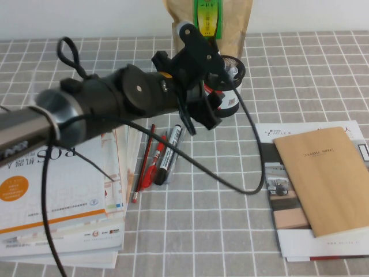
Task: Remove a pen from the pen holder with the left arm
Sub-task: 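Take a marker out of the pen holder and lay it on the table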
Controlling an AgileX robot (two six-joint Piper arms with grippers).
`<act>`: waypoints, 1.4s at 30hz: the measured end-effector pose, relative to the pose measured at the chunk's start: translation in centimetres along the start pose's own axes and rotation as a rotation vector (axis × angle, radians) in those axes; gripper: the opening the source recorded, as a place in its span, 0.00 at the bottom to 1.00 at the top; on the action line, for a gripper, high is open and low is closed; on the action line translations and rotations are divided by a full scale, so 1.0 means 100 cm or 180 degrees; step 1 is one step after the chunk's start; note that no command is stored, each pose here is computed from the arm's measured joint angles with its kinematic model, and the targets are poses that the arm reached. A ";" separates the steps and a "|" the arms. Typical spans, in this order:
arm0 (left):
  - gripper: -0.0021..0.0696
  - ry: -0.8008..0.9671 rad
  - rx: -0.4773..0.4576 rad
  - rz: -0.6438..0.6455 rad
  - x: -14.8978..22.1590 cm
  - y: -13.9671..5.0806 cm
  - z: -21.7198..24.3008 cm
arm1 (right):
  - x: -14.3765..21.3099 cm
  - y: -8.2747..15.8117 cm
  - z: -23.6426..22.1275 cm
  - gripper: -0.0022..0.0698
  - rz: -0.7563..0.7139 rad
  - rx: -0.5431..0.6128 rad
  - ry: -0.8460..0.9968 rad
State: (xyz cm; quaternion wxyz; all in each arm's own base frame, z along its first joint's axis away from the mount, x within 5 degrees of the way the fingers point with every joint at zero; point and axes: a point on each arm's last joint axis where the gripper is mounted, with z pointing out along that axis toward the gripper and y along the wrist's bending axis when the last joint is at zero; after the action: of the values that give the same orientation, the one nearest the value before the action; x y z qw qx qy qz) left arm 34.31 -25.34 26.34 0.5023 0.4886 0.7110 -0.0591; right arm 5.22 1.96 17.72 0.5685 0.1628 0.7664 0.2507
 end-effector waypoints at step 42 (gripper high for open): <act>0.03 -0.0040 0.0408 -0.0519 -0.009 -0.009 0.009 | 0.000 0.001 0.000 0.01 0.0076 -0.0031 -0.0007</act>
State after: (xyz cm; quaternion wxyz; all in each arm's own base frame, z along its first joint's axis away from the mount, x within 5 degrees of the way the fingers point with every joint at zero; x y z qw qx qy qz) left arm 34.21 -26.91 26.20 0.4680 0.4598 0.7400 -0.1482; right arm 5.23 2.02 17.79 0.5672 0.1695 0.7626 0.2610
